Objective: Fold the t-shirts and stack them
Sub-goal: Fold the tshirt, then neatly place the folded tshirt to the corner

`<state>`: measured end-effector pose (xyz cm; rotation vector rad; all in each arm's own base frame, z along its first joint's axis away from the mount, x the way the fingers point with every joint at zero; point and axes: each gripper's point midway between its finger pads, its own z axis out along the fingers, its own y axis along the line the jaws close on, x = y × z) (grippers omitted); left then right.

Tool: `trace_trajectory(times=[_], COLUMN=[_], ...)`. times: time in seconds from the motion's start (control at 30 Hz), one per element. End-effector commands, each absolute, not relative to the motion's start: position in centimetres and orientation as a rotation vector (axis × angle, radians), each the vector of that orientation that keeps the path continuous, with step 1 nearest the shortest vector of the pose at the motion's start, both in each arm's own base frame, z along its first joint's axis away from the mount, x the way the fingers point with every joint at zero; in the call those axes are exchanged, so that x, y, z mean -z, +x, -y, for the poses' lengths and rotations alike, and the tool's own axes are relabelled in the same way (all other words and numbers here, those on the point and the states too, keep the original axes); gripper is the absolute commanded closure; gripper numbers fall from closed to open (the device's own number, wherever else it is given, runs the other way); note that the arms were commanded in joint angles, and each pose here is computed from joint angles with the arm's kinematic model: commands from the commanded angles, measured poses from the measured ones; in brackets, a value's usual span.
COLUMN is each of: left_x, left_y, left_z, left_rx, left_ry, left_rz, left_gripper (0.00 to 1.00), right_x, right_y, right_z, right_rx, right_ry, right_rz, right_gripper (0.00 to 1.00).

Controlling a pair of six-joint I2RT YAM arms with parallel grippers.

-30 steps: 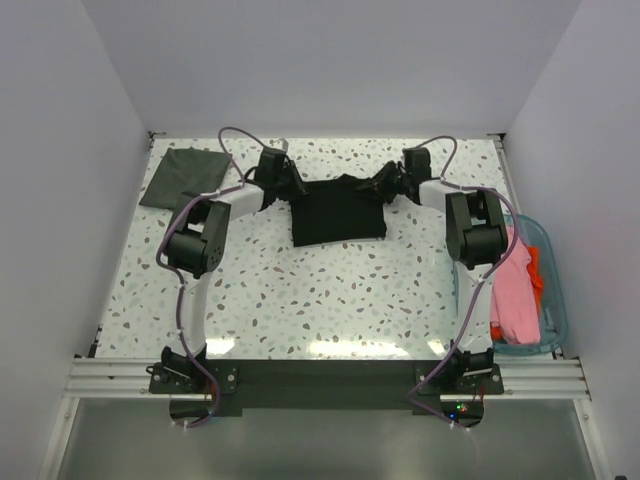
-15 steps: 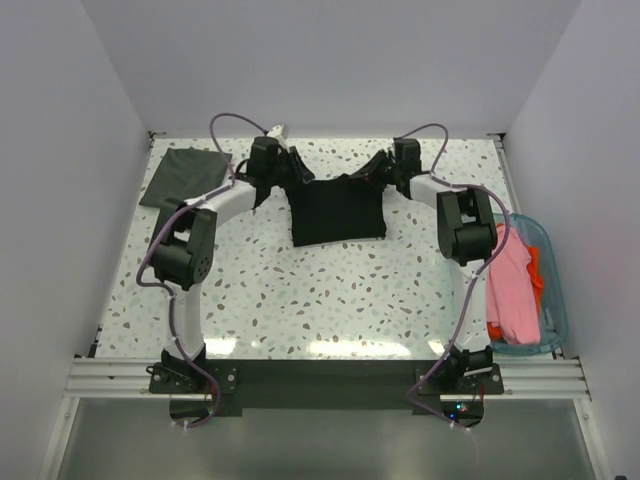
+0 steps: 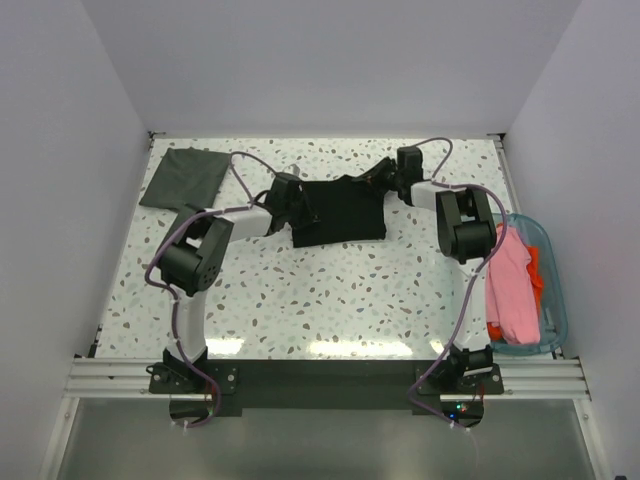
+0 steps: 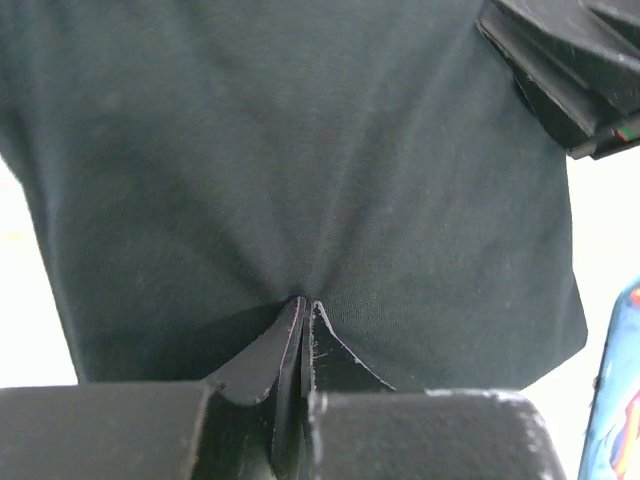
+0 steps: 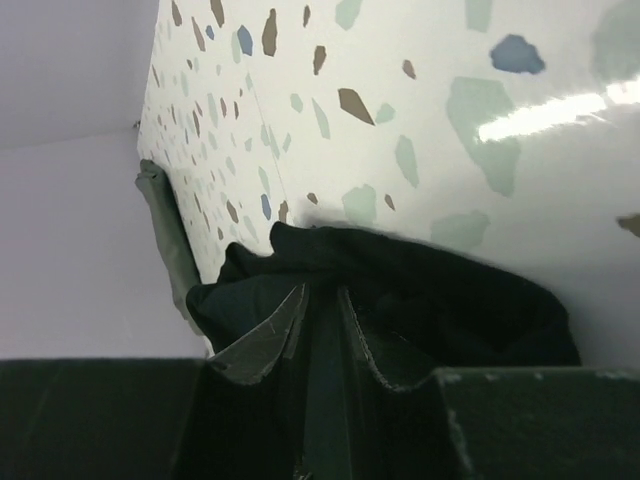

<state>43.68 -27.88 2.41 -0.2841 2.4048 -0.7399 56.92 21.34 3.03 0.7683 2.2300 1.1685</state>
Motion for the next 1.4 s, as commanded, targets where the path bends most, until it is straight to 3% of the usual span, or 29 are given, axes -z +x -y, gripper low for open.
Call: trace_trajectory(times=[0.0,0.2,0.37,0.57,0.77,0.87,0.93,1.07,1.2,1.37], left_x=[1.6,-0.2,-1.9,-6.7,-9.4,-9.5,-9.2,-7.9,-6.4,-4.3], left_y=[39.4,38.3,37.3,37.7,38.7,38.7,38.5,38.3,38.1,38.3], left_z=[24.9,24.8,26.3,26.5,25.6,24.4,22.8,20.8,21.0,20.9], left_rx=[0.570,0.601,0.655,0.704,0.699,0.686,0.661,0.680,0.759,0.738], left_ry=[-0.386,-0.355,-0.290,-0.262,-0.256,-0.277,-0.310,-0.325,-0.227,-0.178], left_rz=[-2.565,-2.549,-2.544,-2.441,-2.399,-2.401,-2.403,-2.402,-2.448,-2.497], left_gripper=[0.96,0.96,0.96,0.84,0.80,0.80,0.75,0.51,0.34,0.24], right_x=[-1.8,-4.7,-10.9,-15.8,-12.1,-6.7,-4.5,0.4,2.2,2.8], right_y=[56.9,56.9,56.0,50.6,42.1,38.6,37.5,34.7,33.5,33.1], right_z=[-17.1,-15.9,-17.8,-19.2,-23.3,-23.1,-22.3,-20.6,-20.0,-19.9], right_rx=[-1.001,-0.927,-0.849,-0.677,-0.813,-0.840,-0.799,-0.745,-0.747,-0.757], right_ry=[0.936,0.822,0.524,0.332,0.224,0.246,0.251,0.291,0.312,0.309], right_rz=[-2.210,-2.239,-2.274,-2.314,-2.393,-2.486,-2.538,-2.647,-2.691,-2.705], right_gripper=[0.78,0.77,0.68,0.62,0.67,0.69,0.71,0.73,0.74,0.75])
